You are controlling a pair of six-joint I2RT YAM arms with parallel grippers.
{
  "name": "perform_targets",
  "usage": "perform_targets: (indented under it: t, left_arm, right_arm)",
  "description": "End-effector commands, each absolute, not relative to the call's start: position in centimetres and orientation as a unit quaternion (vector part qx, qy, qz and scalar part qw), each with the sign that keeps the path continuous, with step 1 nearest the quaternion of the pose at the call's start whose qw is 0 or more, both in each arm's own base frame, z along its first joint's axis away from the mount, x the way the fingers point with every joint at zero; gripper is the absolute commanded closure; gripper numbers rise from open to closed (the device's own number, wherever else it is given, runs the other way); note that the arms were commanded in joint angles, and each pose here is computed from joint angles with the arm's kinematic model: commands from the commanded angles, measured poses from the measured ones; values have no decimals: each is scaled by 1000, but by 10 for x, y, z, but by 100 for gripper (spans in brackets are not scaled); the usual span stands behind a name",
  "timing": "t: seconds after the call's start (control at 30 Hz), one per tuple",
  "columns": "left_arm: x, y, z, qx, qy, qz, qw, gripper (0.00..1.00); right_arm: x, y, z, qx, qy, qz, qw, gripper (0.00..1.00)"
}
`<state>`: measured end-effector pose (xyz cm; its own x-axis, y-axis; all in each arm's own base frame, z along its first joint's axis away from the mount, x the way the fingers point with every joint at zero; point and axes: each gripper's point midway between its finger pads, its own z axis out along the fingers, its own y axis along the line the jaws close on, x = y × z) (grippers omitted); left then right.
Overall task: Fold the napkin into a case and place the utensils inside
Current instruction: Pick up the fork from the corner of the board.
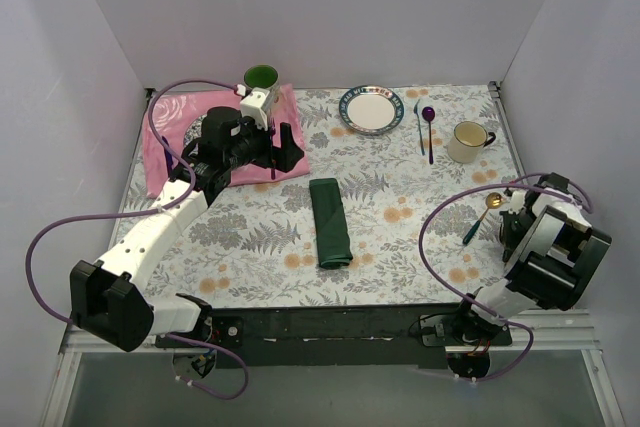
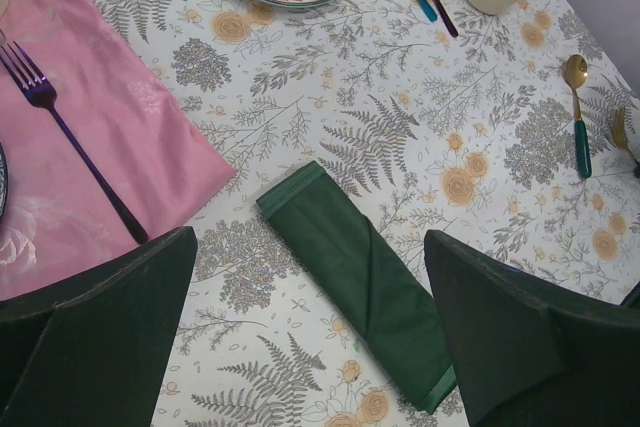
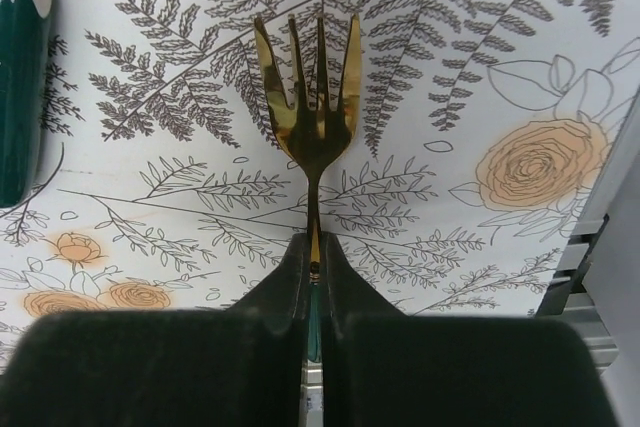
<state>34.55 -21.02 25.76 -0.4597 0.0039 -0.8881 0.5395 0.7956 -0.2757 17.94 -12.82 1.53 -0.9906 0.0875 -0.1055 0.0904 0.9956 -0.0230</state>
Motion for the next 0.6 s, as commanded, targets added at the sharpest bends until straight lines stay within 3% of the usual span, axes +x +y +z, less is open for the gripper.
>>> perform_targets:
  t: [0.0,0.33,0.57]
  left_arm:
    - [344,-205,267,171,800,-267,510,2]
    - [342,-209,271,182,802,-275,497,2]
    - [326,-239,284,239,792,-353,437,2]
  right_arm:
    - [199,-139,47,63,991,-36,111,99]
    - [236,-97,147,21,957,17,289,99]
    - [290,25,206,-110,913,97,381,99]
